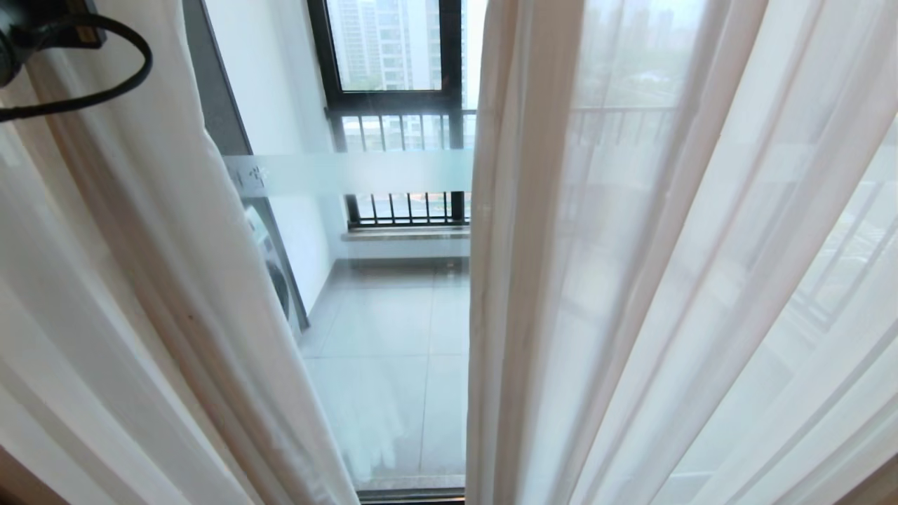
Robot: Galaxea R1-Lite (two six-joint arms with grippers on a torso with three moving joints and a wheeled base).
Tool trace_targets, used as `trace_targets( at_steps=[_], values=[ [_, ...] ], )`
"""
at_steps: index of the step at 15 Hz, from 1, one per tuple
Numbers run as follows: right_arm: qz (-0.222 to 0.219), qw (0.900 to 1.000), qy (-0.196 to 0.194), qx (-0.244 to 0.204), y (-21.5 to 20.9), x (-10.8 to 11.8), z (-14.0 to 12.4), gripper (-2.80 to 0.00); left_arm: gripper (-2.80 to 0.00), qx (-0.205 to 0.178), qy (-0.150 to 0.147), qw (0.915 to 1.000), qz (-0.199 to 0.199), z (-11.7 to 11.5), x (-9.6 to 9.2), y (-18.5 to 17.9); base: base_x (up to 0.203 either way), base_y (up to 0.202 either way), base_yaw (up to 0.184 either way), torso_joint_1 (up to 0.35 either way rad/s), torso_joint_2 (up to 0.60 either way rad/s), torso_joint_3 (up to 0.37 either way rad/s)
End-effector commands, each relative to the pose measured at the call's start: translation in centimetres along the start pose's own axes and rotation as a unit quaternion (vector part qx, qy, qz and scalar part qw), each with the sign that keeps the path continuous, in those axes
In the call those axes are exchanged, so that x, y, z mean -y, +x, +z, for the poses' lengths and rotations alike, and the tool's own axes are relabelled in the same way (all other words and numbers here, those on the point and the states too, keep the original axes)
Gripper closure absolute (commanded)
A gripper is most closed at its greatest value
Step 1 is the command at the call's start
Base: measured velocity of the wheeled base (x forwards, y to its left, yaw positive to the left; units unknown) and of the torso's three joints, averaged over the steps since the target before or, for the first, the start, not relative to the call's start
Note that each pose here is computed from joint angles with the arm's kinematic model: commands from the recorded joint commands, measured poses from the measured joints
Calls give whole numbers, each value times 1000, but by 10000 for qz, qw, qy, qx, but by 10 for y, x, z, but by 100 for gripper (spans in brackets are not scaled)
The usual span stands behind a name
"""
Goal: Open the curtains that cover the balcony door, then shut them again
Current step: Pull the inner curtains open on both sides
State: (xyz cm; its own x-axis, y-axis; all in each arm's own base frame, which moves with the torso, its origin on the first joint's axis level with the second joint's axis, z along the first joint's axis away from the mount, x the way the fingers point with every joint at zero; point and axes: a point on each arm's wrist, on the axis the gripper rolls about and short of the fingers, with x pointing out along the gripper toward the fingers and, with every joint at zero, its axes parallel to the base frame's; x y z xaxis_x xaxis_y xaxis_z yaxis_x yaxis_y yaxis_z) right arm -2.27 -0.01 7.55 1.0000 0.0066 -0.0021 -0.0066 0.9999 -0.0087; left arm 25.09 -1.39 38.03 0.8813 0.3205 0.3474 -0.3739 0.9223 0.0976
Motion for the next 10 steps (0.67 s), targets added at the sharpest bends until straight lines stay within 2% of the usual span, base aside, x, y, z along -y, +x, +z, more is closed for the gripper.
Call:
trace_targets(
  at_steps=[1,6,10],
  values=[
    [5,10000,4,3,0,0,0,0,0,-9,-21,9998,211,-1,-11,2,0,0,0,0,0,0],
    [5,10000,5,3,0,0,0,0,0,-157,-423,9985,320,-11,-16,5,0,0,0,0,0,0],
    [-2,10000,5,3,0,0,0,0,0,-181,-632,9978,-63,-14,-13,6,0,0,0,0,0,0]
  ],
)
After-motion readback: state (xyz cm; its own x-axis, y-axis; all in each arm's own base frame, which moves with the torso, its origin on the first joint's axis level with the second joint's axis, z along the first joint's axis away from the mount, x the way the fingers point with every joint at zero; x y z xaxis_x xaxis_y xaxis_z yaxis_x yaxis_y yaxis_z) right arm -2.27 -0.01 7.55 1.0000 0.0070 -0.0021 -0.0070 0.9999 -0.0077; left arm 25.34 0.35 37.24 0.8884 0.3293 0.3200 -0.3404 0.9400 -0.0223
